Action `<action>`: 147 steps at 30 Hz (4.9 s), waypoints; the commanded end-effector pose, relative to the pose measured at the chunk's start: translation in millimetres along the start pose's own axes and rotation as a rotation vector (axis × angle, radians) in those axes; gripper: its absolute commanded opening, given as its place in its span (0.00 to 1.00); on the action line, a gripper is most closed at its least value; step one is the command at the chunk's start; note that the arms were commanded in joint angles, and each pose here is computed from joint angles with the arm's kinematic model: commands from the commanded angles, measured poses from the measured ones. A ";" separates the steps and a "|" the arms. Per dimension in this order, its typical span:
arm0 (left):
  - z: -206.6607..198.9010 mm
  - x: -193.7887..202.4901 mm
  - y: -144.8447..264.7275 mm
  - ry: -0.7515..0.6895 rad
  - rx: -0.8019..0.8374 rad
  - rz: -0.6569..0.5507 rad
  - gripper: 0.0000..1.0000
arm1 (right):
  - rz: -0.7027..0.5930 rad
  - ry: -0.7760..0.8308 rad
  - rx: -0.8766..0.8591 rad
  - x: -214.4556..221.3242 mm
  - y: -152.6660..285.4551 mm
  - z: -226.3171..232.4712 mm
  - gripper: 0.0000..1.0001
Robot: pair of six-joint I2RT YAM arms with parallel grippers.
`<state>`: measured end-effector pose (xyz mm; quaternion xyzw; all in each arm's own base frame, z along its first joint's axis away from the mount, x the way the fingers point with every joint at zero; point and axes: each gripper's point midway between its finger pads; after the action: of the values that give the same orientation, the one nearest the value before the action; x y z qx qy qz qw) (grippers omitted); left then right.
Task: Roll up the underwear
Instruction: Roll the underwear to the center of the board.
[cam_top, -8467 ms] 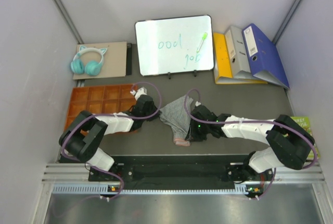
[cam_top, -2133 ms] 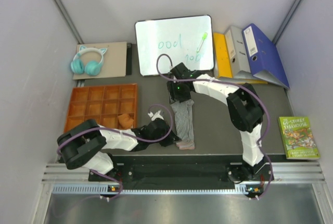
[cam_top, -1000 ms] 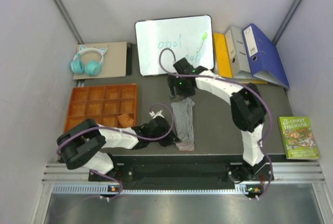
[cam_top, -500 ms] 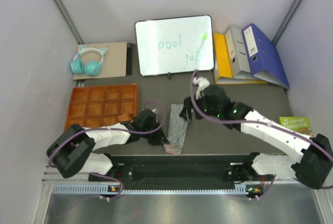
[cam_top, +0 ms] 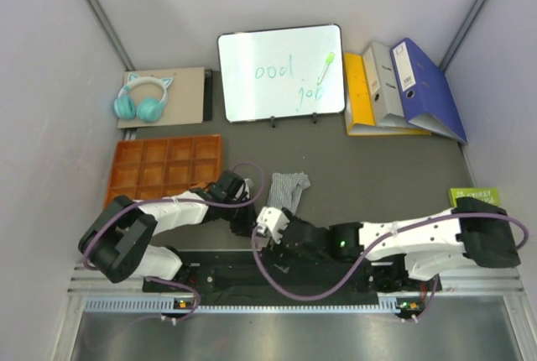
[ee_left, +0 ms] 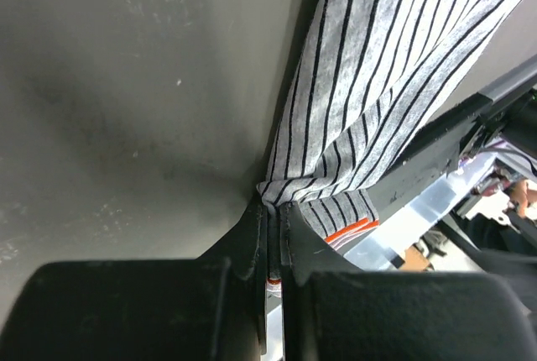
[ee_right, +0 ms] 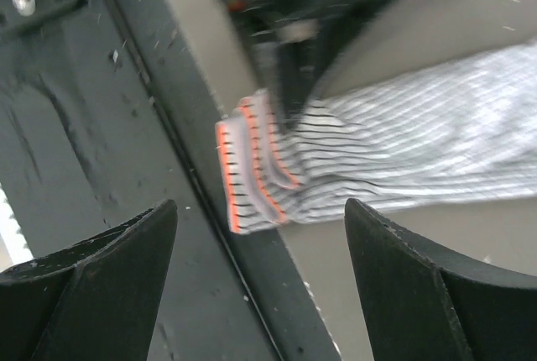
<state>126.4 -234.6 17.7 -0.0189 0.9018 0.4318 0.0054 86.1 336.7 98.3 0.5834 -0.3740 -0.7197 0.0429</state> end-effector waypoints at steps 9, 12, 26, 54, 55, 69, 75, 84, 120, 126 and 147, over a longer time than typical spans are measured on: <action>10.5 11.2 -1.6 0.003 -0.030 0.090 0.00 | -0.028 0.278 0.095 -9.7 -40.9 39.2 0.80; 11.2 9.9 -0.1 -0.002 -0.037 0.093 0.00 | -0.018 0.298 0.096 -5.5 -45.2 41.4 0.80; 14.0 11.4 3.4 -0.003 -0.037 0.106 0.00 | 0.063 0.349 0.156 19.2 -61.7 36.1 0.72; -1.0 -41.7 67.4 -0.042 -0.023 -0.294 0.68 | 0.072 0.140 -0.133 -3.6 -52.1 28.2 0.00; 1.2 -42.2 69.7 -0.027 -0.021 -0.310 0.69 | 0.072 0.126 -0.153 -5.5 -51.4 27.9 0.00; -20.1 -71.0 106.5 -0.074 0.153 -0.672 0.66 | 0.162 -0.200 -0.398 -3.2 -57.5 -1.9 0.00; -28.8 -69.3 96.8 -0.137 0.228 -0.678 0.66 | 0.198 -0.292 -0.417 5.5 -65.4 -26.8 0.00; -34.2 -61.8 79.8 -0.217 0.318 -0.641 0.66 | 0.251 -0.384 -0.419 22.1 -81.5 -47.4 0.00; 40.4 -41.9 -2.6 -0.171 -0.023 -0.473 0.23 | 0.410 -0.563 -0.333 59.4 -86.2 -76.1 0.36; 43.5 -38.1 -14.9 -0.190 -0.098 -0.416 0.19 | 0.355 -0.574 -0.192 37.5 -59.6 -91.6 0.77; 13.1 -25.0 -36.5 -0.121 -0.100 -0.353 0.17 | 0.098 -0.959 0.005 53.7 -30.3 -100.2 0.79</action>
<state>183.2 -268.5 23.5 -0.1957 0.8809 0.3915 0.1801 156.2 283.2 40.2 0.1831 -0.3748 -0.9064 -0.0662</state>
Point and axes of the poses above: each gripper's point midway between its finger pads, its own y axis back along the fingers, its own z axis along the line the jaws close on, x = y × z, and after that the axes turned 4 degrees about -y, right-handed
